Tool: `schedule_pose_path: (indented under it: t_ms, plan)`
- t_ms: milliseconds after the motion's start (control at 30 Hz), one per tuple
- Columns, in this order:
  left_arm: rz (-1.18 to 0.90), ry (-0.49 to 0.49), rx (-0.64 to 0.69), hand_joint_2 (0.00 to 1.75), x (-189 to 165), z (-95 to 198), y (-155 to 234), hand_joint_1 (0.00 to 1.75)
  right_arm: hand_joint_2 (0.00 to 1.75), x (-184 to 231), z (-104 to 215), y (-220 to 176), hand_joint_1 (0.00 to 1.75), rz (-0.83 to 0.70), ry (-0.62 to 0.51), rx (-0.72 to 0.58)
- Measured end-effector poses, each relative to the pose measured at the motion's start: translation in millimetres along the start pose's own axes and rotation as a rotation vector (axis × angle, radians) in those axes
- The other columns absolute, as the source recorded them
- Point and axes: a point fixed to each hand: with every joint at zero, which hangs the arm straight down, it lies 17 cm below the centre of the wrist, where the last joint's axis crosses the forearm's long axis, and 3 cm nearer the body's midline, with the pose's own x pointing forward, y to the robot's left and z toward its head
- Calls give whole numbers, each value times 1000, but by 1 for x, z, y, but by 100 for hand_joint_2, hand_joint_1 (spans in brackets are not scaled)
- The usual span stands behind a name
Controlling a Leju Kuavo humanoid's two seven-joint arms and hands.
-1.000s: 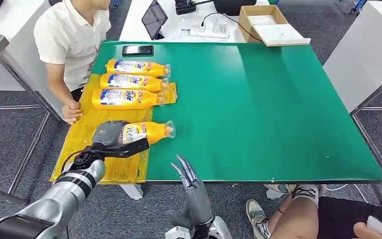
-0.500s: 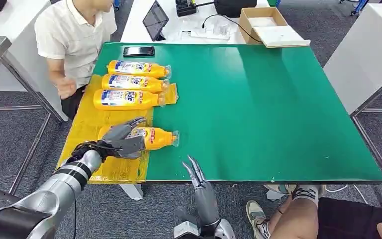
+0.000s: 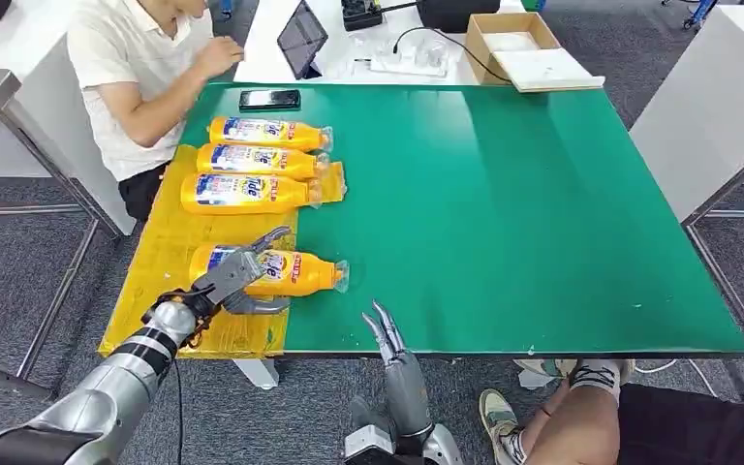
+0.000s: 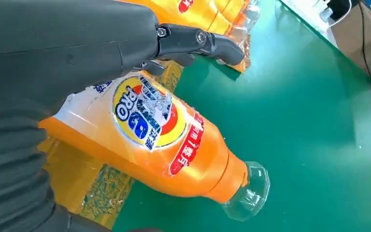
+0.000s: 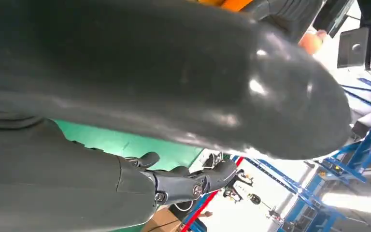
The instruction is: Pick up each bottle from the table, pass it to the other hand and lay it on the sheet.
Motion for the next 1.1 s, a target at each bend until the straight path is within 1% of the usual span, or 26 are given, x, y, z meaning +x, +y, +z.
schedule_pose_path:
  t_ms: [67,167,233,300,333,400,433,467,533,600,633,733,767,833,933,1000,1033,1067,1100]
  plan:
    - [42,-17,44,175,4,0,5,0,0,0,0,0,0,1,-1,1]
    - [166,-96,218,175,26,-1,29,0,0,1,1,2,0,9,-7,8]
    - [272,-161,330,175,43,4,45,0,0,2,2,3,0,14,-12,15]
    - [427,-263,436,175,67,14,64,0,0,2,4,5,0,18,-14,21]
    - [503,-316,486,175,78,22,74,0,175,2,4,5,0,16,-12,21]
    - [626,-394,563,175,96,37,91,0,175,0,5,1,0,-19,17,-8]
    - [668,-402,598,175,97,46,94,0,175,-2,3,-10,0,-76,55,-70]
    - [670,-401,634,175,99,55,97,0,0,-4,0,-21,0,-127,89,-133]
    - [611,-379,689,175,98,75,90,0,0,0,-12,-49,0,-154,96,-249]
    - [592,-356,687,175,95,91,67,0,0,8,-22,-76,0,-154,76,-339]
    - [587,-378,682,175,106,96,56,0,175,17,-29,-95,0,-149,49,-394]
    - [583,-403,673,175,121,108,34,0,175,38,-34,-118,0,-115,-12,-452]
    - [564,-394,660,175,126,109,25,0,175,44,-34,-124,0,-91,-29,-463]
    - [477,-334,615,175,127,106,2,0,175,53,-34,-141,0,-46,-51,-508]
    - [406,-309,590,175,131,107,-16,0,175,52,-31,-166,0,-43,-41,-587]
    - [307,-264,593,175,127,108,-26,0,175,40,-24,-182,0,-122,6,-663]
    - [311,-243,576,175,124,108,-34,0,175,35,-20,-190,0,-139,22,-694]
    - [320,-225,561,175,121,108,-42,0,0,33,-18,-196,0,-141,29,-716]
    - [325,-216,554,175,119,109,-47,0,0,31,-17,-200,0,-144,32,-729]
